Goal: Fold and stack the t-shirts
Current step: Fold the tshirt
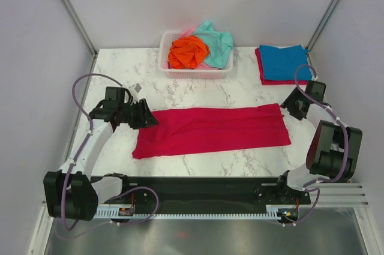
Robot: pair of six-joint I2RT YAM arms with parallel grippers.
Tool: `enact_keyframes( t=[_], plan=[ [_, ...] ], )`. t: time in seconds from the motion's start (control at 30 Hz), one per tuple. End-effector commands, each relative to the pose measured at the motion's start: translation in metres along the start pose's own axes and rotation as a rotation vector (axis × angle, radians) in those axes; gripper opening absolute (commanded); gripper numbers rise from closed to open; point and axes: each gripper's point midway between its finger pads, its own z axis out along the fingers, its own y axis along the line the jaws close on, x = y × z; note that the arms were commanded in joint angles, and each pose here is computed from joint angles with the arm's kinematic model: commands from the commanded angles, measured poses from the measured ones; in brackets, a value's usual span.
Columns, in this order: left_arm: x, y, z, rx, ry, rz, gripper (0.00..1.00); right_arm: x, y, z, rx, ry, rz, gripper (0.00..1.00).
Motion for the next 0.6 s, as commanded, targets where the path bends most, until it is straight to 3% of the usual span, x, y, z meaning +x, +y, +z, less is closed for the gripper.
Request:
enact_keyframes(
  t=[0.0,0.13,0.3,0.4,0.57],
  plan=[
    [-0.005,-0.016,-0.019,0.019,-0.046,-0.030,0.48,-0.013,-0.018,-0.009,0.047,-0.053,0.057,0.71],
    [-0.016,-0.018,-0.031,-0.017,-0.095,-0.028,0.52,-0.025,-0.014,-0.020,0.032,-0.077,0.064,0.84],
    [-0.016,-0.011,-0.016,-0.015,-0.145,-0.127,0.52,-0.031,0.020,-0.046,-0.082,-0.128,0.028,0.83],
    [-0.014,0.007,0.004,-0.091,-0.153,-0.232,0.52,-0.005,0.058,-0.048,-0.137,-0.080,-0.086,0.83],
    [-0.003,0.044,0.039,-0.212,-0.127,-0.391,0.53,0.046,0.083,-0.039,-0.141,-0.002,-0.185,0.83]
  ],
)
